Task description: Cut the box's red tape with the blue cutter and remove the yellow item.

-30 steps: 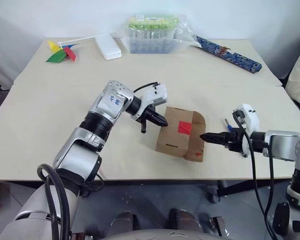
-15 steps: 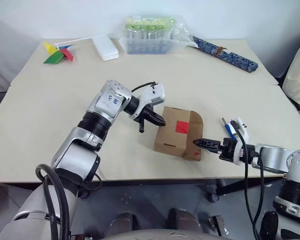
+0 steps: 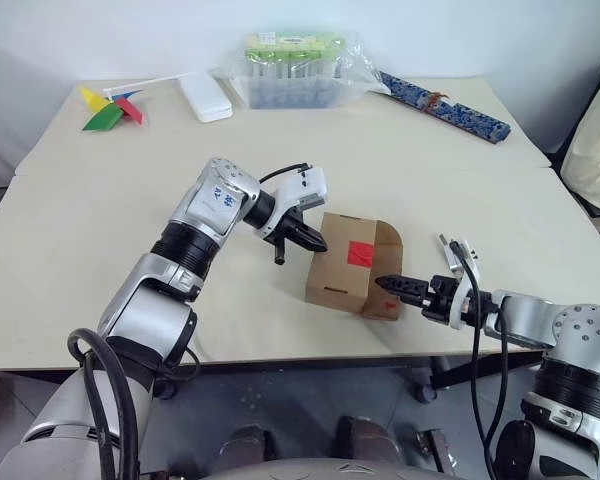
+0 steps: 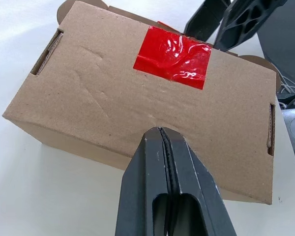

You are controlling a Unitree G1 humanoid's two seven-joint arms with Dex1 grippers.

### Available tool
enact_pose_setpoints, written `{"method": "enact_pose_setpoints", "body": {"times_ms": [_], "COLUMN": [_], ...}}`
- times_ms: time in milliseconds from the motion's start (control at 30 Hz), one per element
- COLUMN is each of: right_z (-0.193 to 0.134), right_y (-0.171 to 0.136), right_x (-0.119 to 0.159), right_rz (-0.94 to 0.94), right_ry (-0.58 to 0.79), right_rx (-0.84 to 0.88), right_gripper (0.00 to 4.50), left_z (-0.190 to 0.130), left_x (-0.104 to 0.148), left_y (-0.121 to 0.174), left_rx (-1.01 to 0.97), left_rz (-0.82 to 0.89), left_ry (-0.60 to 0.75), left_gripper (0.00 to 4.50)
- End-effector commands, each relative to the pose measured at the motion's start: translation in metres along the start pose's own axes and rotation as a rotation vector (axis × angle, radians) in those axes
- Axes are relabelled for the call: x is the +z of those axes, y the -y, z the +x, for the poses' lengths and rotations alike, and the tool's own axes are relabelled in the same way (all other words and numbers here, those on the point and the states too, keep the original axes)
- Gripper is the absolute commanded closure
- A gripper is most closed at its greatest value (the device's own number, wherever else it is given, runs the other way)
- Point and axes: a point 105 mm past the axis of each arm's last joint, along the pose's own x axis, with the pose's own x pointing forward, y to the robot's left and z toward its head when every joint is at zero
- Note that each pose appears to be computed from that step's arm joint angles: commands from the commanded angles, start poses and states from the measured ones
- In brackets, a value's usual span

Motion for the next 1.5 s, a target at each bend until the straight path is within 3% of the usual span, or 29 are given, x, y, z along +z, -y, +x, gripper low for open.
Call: {"method": "enact_pose_setpoints", "body": {"times_ms": [33, 300, 900, 1233, 1500], "right_z": [-0.001, -0.002, -0.010, -0.017, -0.021], "right_y": [0.004, -0.003, -0.070, -0.095, -0.112], "right_x": [-0.007, 0.007, 0.042, 0.052, 0.044], "right_rz": [0.006, -0.104, -0.528, -0.642, -0.614], "right_ry": [-0.028, -0.003, 0.042, 0.043, 0.033], "right_rx": [-0.018, -0.080, -0.162, -0.182, -0.194], "right_gripper": [1.83, 4.48, 4.48, 4.48, 4.48], "left_z": [0.000, 0.002, 0.014, 0.017, 0.018], "left_x": [-0.021, -0.020, -0.020, -0.021, -0.021], "left_y": [-0.003, 0.000, 0.005, 0.006, 0.004], "left_rx": [0.028, 0.019, 0.005, 0.012, 0.026], "left_rz": [-0.032, -0.016, -0.008, -0.023, -0.034], "left_ry": [-0.088, -0.088, -0.050, -0.020, -0.010], "left_gripper": [4.50, 4.50, 4.50, 4.50, 4.50]}}
